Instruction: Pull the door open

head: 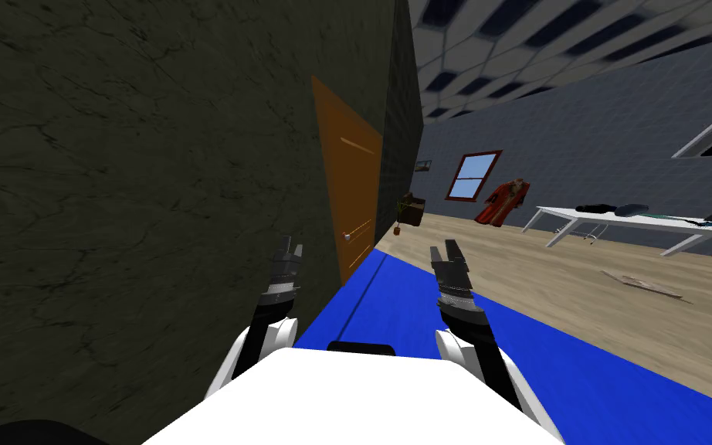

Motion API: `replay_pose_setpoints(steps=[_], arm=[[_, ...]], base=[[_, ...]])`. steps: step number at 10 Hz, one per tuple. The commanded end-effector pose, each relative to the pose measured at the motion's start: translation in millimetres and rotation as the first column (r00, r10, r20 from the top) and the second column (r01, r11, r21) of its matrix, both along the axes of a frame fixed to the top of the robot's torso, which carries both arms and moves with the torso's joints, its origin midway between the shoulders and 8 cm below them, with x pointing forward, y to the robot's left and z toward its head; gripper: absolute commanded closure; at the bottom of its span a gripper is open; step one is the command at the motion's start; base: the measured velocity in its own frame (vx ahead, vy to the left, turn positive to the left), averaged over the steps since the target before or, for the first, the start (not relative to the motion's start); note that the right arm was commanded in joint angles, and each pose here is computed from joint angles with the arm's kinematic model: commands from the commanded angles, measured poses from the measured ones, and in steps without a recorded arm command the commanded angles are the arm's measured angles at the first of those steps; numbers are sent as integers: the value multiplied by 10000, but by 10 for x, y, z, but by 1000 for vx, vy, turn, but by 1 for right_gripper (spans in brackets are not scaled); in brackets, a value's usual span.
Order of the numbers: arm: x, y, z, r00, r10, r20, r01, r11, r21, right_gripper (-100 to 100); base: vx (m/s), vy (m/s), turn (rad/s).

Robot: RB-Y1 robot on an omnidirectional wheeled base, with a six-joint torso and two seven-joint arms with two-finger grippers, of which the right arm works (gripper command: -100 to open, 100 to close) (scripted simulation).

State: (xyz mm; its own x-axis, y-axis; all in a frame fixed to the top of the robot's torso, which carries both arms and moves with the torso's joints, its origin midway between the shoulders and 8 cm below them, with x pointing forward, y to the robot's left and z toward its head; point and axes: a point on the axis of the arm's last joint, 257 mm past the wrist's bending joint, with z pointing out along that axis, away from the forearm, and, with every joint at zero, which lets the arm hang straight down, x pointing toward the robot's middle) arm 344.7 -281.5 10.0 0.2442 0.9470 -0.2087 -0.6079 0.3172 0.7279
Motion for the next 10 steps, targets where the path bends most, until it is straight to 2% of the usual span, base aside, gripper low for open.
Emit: replay_pose_setpoints(steps=[1,3,6,10], arm=[[52,36,-93,9999,-62,-154,58,9996,-278,-100],[140,101,-261,9990,-176,-417,143,9968,-781,-100],[221,170,-430,9974,-288,-662,201,9914,-1293,-100],[341,290,-717,9935,-470,-1033,237,9760,-2164,-100]], base=[[113,-29,48],[121,-3,83],[106,6,47],[90,-5,60]])
